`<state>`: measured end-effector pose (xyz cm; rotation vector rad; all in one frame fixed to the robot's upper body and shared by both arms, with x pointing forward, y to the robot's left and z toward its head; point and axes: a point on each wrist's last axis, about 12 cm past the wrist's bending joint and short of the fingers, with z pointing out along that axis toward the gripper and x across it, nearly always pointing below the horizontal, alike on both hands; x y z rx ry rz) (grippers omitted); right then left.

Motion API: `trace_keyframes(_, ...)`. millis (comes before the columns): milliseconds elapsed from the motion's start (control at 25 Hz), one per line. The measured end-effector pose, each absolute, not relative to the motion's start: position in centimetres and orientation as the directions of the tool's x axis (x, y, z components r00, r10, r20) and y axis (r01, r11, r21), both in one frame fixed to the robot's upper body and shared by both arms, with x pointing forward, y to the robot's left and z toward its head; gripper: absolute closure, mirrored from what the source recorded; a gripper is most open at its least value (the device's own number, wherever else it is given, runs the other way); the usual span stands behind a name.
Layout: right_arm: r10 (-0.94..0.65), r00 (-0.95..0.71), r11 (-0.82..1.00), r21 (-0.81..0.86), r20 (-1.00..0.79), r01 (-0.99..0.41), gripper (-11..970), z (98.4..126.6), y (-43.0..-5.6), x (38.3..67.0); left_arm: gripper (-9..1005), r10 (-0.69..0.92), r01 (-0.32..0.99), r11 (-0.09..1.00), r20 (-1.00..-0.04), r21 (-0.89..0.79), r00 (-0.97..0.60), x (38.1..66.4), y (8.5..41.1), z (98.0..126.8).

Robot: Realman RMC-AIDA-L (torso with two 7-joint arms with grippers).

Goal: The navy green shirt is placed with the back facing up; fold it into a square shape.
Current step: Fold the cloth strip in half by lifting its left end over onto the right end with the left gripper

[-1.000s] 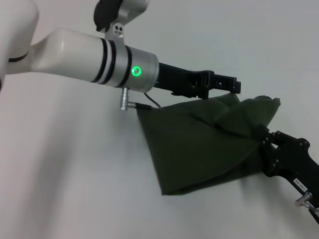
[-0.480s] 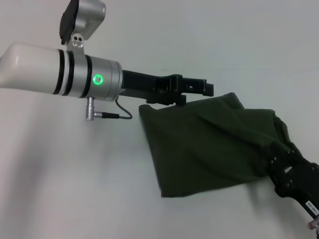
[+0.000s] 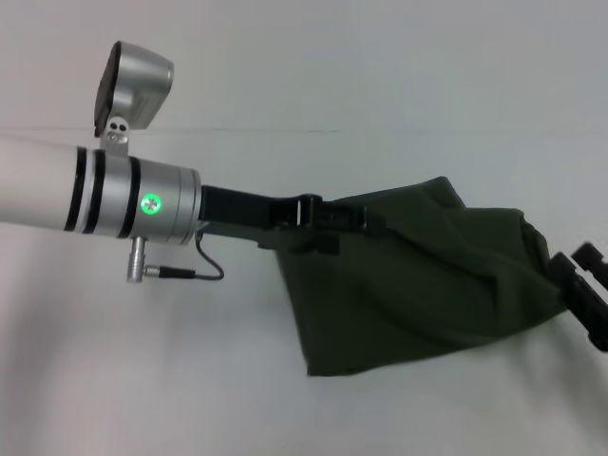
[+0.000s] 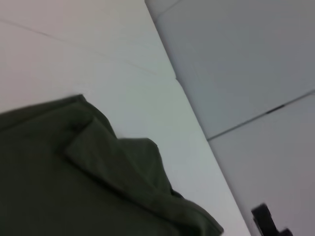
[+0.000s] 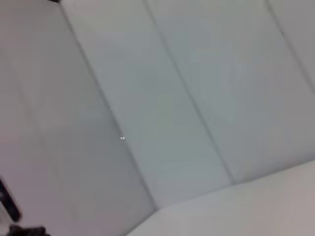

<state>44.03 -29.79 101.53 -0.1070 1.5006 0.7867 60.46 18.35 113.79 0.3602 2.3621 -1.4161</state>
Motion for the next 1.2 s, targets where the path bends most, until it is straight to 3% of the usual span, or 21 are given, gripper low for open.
trace_keyframes(80, 0.371, -0.16, 0.708, 0.39, -0.915, -0.589, 364, 103.0, -30.6, 46.1, 57, 0.048, 0.413, 0.445, -0.44, -0.795, -0.897, 59.9, 18.7, 113.5)
trace_keyframes(280, 0.245, -0.294, 0.633, 0.382, -0.924, -0.673, 349, 107.2, -31.7, 51.6, 57, 0.073, 0.54, 0.361, -0.554, -0.76, -0.829, 58.0, 20.3, 112.6)
trace_keyframes(600, 0.015, -0.516, 0.643, 0.403, -0.857, -0.651, 325, 113.3, -30.4, 58.5, 57, 0.074, 0.695, 0.319, -0.714, -0.645, -0.697, 54.9, 22.7, 110.3)
trace_keyframes(920, -0.26, -0.68, 0.699, 0.353, -0.685, -0.622, 291, 116.1, -26.4, 61.8, 58, 0.158, 0.861, 0.233, -0.856, -0.452, -0.492, 52.1, 23.2, 108.3)
trace_keyframes(1200, -0.441, -0.699, 0.727, 0.232, -0.563, -0.646, 262, 117.4, -22.3, 63.3, 58, 0.171, 0.893, 0.205, -0.884, -0.401, -0.436, 51.4, 23.3, 107.9)
